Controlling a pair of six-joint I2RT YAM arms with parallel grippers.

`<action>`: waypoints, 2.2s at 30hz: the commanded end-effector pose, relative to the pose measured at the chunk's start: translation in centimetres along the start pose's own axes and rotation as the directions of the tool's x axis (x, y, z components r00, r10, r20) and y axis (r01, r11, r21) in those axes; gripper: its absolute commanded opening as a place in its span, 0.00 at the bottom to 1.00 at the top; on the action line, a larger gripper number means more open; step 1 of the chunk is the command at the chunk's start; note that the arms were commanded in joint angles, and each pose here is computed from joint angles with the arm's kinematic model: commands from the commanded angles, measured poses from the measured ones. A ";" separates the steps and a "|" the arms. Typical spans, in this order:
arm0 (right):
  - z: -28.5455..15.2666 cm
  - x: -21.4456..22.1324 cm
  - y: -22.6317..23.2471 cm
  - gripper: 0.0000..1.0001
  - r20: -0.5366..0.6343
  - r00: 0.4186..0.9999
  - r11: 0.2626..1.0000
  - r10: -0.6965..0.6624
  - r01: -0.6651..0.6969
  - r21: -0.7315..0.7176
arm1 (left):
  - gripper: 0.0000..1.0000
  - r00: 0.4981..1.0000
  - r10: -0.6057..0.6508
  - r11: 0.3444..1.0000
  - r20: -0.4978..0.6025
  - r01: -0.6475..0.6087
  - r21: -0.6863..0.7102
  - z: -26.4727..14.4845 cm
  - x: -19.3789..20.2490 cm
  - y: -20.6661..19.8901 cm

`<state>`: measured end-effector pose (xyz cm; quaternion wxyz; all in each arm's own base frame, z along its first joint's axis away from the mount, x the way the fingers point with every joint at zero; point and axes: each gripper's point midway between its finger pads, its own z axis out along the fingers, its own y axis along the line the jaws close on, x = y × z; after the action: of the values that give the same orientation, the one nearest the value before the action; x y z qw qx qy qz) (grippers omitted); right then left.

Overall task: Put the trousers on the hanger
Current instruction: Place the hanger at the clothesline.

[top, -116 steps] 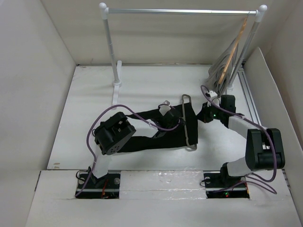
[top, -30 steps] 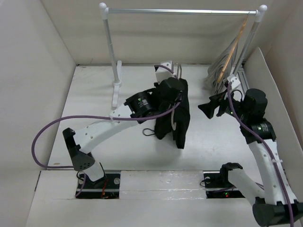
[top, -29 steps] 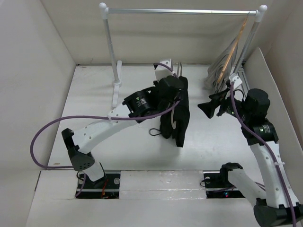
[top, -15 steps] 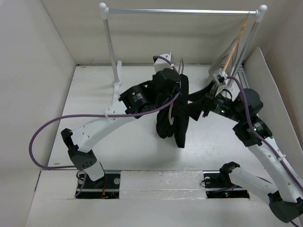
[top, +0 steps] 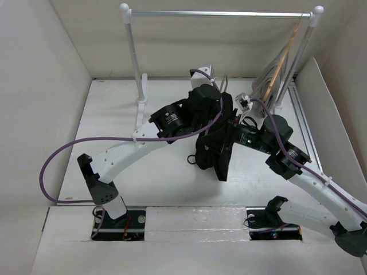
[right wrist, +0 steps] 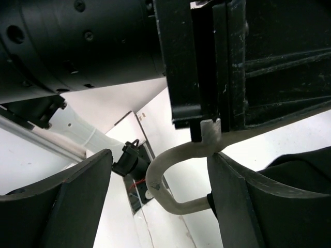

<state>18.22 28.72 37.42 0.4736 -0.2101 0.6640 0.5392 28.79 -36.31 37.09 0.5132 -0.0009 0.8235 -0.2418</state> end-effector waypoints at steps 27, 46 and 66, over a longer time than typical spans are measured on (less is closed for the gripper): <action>0.1 -3.2 -0.2 0.00 0.237 0.971 0.999 0.021 -0.030 0.036 | 0.19 0.980 -0.168 0.973 0.102 0.149 0.176 -4.2 -4.5 -1.6; -0.5 -17.5 -2.7 0.00 0.424 0.887 0.983 -0.182 0.147 0.112 | 0.99 0.935 -0.258 0.939 0.245 0.183 0.290 -14.0 -10.7 2.2; -2.8 -28.2 -16.0 0.00 0.474 0.822 0.933 -0.314 0.174 0.316 | 0.99 0.954 -0.288 0.948 0.087 0.271 0.168 -13.0 -0.8 9.0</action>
<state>45.11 14.98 44.44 0.6318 -0.0028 0.6496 0.4229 20.66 -23.72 37.78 0.5145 -0.0723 0.7777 -0.3539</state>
